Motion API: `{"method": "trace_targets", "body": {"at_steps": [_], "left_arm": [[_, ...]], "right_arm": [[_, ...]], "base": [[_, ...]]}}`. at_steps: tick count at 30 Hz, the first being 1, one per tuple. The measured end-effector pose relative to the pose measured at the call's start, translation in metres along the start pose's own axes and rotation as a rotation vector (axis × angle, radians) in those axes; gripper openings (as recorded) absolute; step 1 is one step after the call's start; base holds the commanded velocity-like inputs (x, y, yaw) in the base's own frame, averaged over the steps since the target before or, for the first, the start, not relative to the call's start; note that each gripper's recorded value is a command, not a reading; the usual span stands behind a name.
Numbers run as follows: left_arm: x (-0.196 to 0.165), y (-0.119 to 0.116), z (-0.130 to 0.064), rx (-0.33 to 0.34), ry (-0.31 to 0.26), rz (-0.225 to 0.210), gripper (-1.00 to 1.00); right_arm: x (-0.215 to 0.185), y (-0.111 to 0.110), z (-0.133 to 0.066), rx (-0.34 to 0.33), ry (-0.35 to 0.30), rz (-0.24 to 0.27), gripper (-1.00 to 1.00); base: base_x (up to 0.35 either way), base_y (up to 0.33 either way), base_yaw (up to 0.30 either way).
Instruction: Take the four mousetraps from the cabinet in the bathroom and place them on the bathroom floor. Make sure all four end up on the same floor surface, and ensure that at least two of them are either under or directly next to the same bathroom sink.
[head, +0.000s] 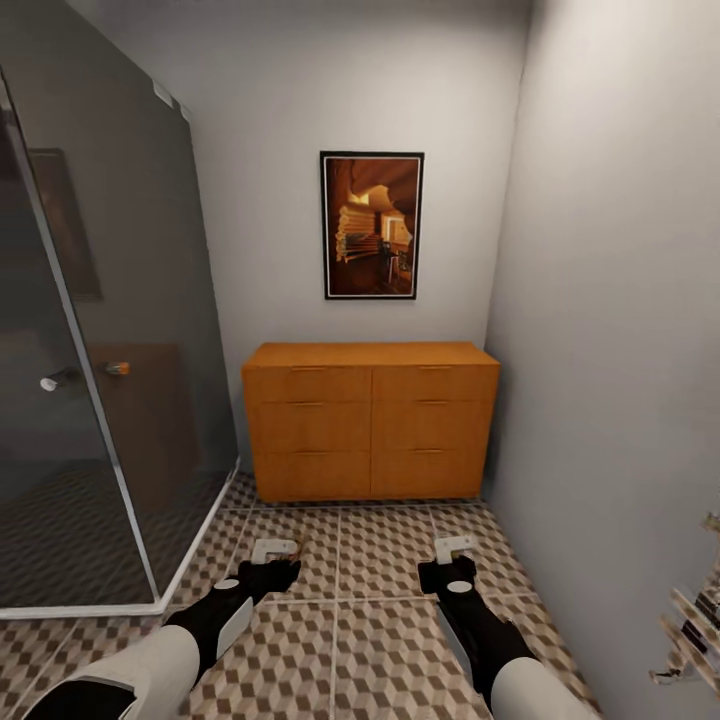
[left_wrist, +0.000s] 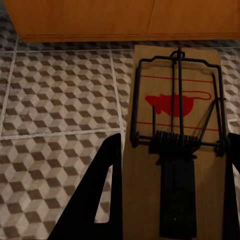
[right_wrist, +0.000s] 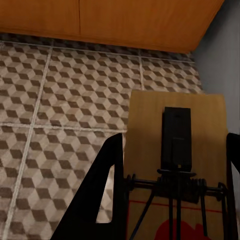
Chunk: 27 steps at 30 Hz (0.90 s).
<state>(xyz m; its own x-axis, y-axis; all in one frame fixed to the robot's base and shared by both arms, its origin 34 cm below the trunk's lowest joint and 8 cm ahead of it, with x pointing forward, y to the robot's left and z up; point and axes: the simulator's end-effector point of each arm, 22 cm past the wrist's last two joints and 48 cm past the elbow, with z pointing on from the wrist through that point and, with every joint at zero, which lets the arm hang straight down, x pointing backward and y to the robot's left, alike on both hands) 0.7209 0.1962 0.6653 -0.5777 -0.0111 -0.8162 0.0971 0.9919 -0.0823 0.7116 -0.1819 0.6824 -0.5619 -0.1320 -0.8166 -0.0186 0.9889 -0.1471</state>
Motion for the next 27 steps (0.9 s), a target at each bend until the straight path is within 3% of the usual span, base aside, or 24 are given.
{"method": "trace_targets", "body": {"at_steps": [6,12,18,27], "left_arm": [[0.000,0.003,0.000,-0.004,0.000,0.000,-1.00],[0.001,0.005,0.000,-0.008,0.001,0.000,-1.00],[0.001,0.006,-0.001,-0.009,0.001,-0.001,-1.00],[0.000,0.006,-0.001,-0.010,-0.001,0.000,-1.00]], "right_arm": [[0.016,0.003,-0.001,0.002,0.075,-0.014,-1.00],[0.020,0.000,-0.001,0.006,0.094,-0.016,-1.00],[0.021,0.000,-0.002,0.003,0.098,-0.016,-1.00],[0.021,0.001,-0.002,0.002,0.099,-0.015,-1.00]], "base": [[-0.344,0.000,0.000],[-0.345,0.000,0.028],[-0.236,0.000,0.218],[-0.029,0.000,0.283]]}}
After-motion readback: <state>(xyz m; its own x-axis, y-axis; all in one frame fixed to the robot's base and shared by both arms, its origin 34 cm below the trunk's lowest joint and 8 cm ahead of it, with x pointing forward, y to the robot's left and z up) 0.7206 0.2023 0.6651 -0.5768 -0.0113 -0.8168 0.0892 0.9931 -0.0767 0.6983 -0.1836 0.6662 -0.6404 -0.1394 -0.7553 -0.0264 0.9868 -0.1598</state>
